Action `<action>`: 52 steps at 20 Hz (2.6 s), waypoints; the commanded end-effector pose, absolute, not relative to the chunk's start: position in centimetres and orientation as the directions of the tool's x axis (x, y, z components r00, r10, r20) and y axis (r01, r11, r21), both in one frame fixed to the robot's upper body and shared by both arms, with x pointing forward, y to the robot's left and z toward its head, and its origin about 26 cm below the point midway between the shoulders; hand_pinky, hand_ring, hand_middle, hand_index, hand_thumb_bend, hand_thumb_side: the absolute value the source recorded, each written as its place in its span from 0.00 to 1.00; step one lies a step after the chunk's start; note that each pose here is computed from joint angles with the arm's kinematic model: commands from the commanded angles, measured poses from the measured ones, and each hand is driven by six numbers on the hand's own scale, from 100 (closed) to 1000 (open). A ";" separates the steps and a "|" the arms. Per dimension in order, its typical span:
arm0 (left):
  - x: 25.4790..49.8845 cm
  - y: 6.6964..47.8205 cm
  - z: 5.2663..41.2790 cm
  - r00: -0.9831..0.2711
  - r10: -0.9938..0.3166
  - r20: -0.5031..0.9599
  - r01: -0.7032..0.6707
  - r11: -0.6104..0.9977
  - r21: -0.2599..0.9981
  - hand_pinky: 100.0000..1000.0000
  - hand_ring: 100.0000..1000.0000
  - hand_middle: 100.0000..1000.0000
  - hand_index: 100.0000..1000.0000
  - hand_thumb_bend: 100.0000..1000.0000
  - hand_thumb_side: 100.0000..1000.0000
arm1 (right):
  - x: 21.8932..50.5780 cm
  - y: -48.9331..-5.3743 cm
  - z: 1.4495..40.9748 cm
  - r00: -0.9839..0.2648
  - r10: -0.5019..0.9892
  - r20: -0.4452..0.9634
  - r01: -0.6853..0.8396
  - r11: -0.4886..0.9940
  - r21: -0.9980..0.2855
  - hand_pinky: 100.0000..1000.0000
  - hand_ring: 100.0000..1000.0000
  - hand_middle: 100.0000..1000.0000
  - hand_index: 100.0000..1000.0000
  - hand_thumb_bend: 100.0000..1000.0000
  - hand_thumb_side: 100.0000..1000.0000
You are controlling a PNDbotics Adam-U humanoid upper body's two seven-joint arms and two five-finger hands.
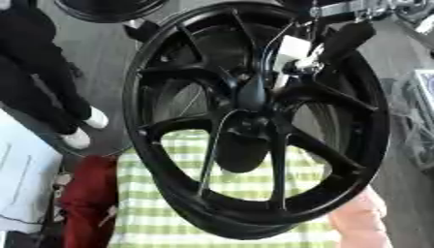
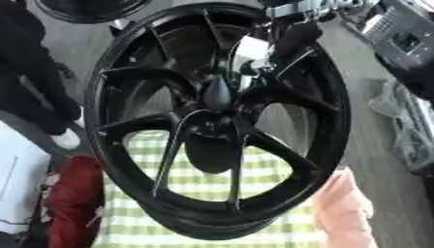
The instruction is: Pull the pin out of the wheel hub.
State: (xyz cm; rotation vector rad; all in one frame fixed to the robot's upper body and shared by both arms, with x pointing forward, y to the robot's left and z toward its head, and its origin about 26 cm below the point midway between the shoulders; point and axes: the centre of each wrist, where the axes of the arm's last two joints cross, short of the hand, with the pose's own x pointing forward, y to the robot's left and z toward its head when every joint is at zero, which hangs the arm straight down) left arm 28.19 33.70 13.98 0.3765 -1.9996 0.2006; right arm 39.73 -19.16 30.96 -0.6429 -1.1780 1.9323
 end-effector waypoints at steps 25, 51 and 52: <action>28.1 34.0 14.7 -0.420 -0.195 0.886 -0.350 0.936 0.039 0.77 0.70 0.79 0.71 0.31 0.57 | 40.0 -19.4 32.0 -0.521 0.851 0.070 -0.334 -0.128 -0.934 0.65 0.53 0.33 0.58 0.07 0.25; 28.0 34.3 14.5 -0.411 -0.201 0.889 -0.357 0.933 0.046 0.78 0.70 0.79 0.71 0.31 0.57 | 38.0 -20.3 35.1 -0.533 0.840 0.100 -0.287 -0.069 -0.955 0.62 0.47 0.26 0.51 0.00 0.22; 28.0 34.3 14.5 -0.410 -0.202 0.889 -0.357 0.933 0.047 0.78 0.70 0.79 0.71 0.31 0.57 | 37.8 -20.6 35.3 -0.531 0.841 0.101 -0.281 -0.062 -0.958 0.62 0.47 0.26 0.50 0.00 0.22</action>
